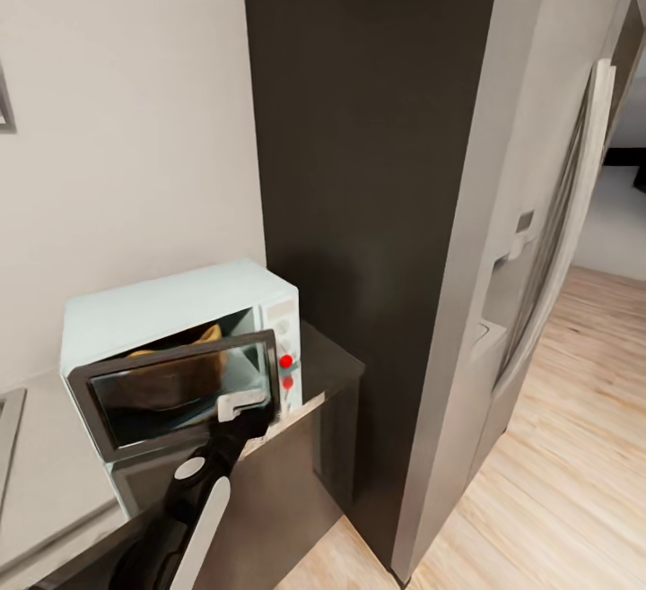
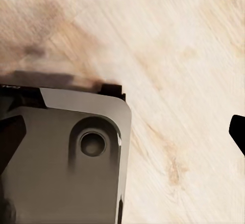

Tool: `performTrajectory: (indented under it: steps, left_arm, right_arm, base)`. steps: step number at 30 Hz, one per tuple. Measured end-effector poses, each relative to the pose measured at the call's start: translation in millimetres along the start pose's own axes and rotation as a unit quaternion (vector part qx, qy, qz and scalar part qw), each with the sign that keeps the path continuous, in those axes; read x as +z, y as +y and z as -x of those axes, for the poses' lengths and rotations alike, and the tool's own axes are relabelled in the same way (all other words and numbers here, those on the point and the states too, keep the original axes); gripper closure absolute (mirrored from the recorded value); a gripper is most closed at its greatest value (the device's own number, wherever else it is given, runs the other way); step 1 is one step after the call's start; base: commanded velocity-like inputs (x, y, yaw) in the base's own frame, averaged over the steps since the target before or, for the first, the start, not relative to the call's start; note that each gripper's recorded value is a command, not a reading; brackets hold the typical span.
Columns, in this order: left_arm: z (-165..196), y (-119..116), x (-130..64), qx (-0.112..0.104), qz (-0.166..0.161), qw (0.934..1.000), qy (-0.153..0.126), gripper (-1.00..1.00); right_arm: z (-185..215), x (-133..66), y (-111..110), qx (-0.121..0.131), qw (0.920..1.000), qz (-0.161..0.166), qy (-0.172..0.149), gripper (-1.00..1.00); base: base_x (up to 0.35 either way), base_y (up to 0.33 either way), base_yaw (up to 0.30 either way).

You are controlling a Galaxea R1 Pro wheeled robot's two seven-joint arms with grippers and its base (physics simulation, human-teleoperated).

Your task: In the kitchen, take the popcorn bag from the countertop, put it into the microwave, and heat it until the popcorn is cooked so the cooked popcorn ends up inside the bag.

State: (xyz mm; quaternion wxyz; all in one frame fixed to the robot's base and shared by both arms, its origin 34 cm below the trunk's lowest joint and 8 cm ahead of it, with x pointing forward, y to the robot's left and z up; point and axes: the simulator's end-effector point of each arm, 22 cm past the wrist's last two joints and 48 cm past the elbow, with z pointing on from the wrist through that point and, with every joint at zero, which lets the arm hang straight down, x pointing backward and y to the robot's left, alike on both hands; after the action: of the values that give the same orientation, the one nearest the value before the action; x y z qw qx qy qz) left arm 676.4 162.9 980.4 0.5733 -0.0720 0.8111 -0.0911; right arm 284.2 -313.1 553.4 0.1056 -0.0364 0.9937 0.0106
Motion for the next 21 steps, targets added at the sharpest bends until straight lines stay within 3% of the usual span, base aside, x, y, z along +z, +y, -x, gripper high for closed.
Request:
performTrajectory:
  steps: [12,15,21]
  left_arm:
    - [1,4,0.2,-0.002,0.005,1.0000,-0.001,-1.00]
    - [1,29,-1.5,-0.002,0.060,0.9982,-0.001,-1.00]
    - [-2,29,-3.8,-0.003,0.068,0.9977,-0.003,-1.00]
  right_arm:
    - [0,-0.1,-1,0.000,1.0000,-0.001,0.000,-1.00]
    - [0,-0.2,-1,0.000,1.0000,-0.001,0.000,-1.00]
    - [0,-0.1,-1,0.000,1.0000,-0.001,0.000,-1.00]
  base:
    - [0.218,0.000,0.000]
    - [0.191,0.000,0.000]
    - [0.128,0.000,0.000]
